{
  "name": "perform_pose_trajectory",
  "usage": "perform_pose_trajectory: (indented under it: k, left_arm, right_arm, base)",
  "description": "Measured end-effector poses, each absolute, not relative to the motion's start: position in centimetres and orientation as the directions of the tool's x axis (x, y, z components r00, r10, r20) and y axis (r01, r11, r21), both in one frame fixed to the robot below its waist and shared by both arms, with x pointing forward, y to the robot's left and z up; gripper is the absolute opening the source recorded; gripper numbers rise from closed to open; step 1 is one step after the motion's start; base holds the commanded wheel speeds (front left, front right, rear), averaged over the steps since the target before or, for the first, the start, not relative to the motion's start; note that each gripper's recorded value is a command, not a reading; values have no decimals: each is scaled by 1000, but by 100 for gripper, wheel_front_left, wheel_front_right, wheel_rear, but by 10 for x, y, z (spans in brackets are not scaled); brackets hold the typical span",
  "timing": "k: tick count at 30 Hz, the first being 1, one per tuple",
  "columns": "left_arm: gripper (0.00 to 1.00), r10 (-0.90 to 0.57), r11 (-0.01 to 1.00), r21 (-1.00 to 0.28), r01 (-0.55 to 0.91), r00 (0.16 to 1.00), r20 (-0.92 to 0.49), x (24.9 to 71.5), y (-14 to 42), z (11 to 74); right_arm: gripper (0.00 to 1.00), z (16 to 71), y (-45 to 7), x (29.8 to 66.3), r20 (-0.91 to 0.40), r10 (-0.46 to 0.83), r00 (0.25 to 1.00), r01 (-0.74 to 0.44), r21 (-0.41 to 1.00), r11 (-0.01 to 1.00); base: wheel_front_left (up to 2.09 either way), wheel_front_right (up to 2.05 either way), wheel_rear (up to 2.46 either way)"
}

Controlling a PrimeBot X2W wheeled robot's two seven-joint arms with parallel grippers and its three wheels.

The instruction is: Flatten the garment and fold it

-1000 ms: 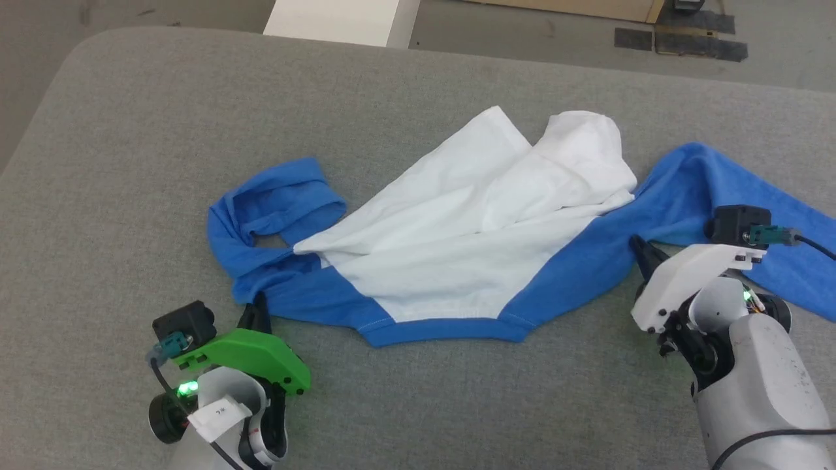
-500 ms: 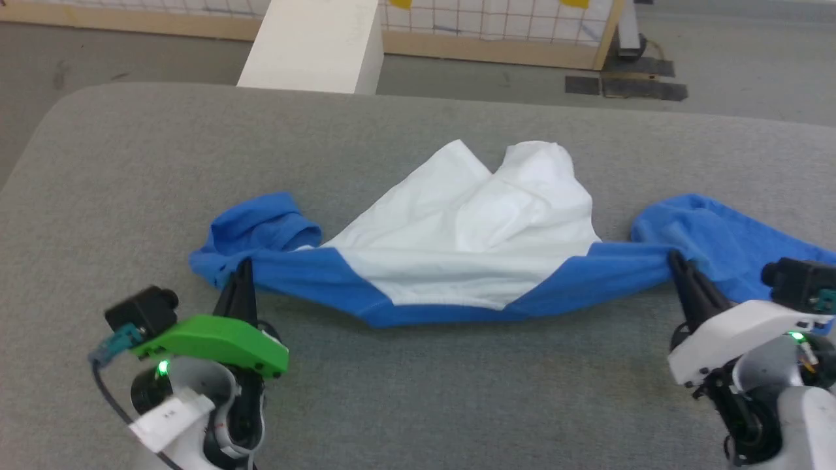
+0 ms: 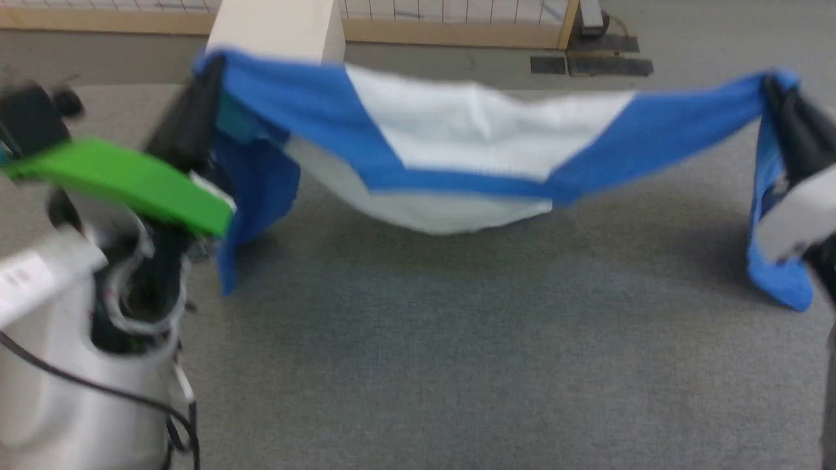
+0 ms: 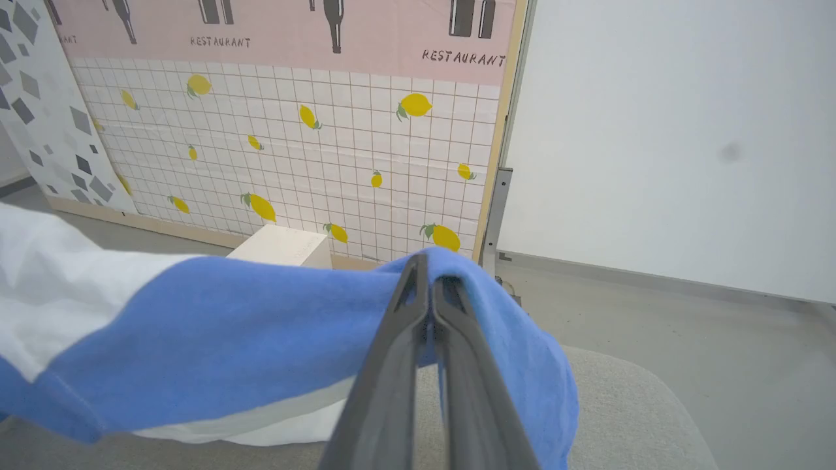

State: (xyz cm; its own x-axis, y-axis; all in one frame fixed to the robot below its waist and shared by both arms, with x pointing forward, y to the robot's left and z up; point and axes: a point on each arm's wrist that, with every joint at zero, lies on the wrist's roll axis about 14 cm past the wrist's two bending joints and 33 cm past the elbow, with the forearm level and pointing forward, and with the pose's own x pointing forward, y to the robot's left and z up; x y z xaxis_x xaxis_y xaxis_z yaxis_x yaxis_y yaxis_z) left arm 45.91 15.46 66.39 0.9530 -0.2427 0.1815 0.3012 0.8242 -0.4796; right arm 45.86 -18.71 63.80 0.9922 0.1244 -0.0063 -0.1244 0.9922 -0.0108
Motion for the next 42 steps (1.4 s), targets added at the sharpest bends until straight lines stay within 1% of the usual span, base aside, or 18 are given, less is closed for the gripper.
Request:
perform_pose_trajectory:
  k: [3, 6, 12, 16, 20, 23, 26, 28, 31, 35, 39, 42]
  left_arm:
    - [0, -230, 836, -453, 311, 947, 226, 486, 160, 690]
    - [0, -190, 852, -438, 287, 949, 253, 516, 172, 708]
    - [0, -94, 859, -456, 230, 949, 301, 579, 189, 725]
    - [0, -15, 853, -480, 206, 928, 372, 616, 203, 739]
    - [0, 49, 843, -500, 201, 896, 442, 642, 213, 746]
    - [0, 89, 834, -512, 204, 867, 490, 656, 219, 749]
    - [0, 101, 829, -520, 205, 860, 500, 668, 219, 742]
    - [0, 98, 824, -530, 198, 873, 479, 676, 218, 728]
    - [0, 76, 833, -528, 166, 910, 408, 683, 215, 698]
    - [0, 48, 853, -515, 83, 971, 235, 680, 215, 631]
    - [0, 19, 900, -435, -4, 999, 31, 654, 218, 560]
    - [0, 11, 905, -421, -56, 994, -110, 624, 221, 515]
  right_arm:
    - [0, 658, -192, 487, 3, 127, 992, -126, -83, 989]
    - [0, 676, -193, 518, 15, 126, 992, -123, -144, 982]
    - [0, 701, -197, 583, 69, 107, 992, -89, -223, 971]
    - [0, 715, -198, 620, 139, 94, 986, -55, -261, 964]
    - [0, 731, -195, 646, 231, 91, 969, -22, -286, 958]
    - [0, 745, -192, 658, 305, 95, 947, 2, -303, 953]
    - [0, 743, -191, 669, 325, 98, 941, 5, -303, 953]
    - [0, 731, -193, 675, 305, 97, 947, -2, -298, 955]
    - [0, 707, -194, 680, 250, 99, 963, -26, -278, 960]
    - [0, 649, -193, 675, 110, 114, 987, -86, -232, 969]
    - [0, 582, -192, 653, -68, 125, 990, -134, -141, 981]
    - [0, 537, -189, 624, -203, 137, 969, -152, -60, 987]
  base:
    - [0, 0, 0]
    - [0, 0, 0]
    - [0, 0, 0]
    - [0, 0, 0]
    - [0, 0, 0]
    - [0, 0, 0]
    - [0, 0, 0]
    - [0, 0, 0]
    - [0, 0, 0]
    - [0, 0, 0]
    - [0, 0, 0]
    - [0, 0, 0]
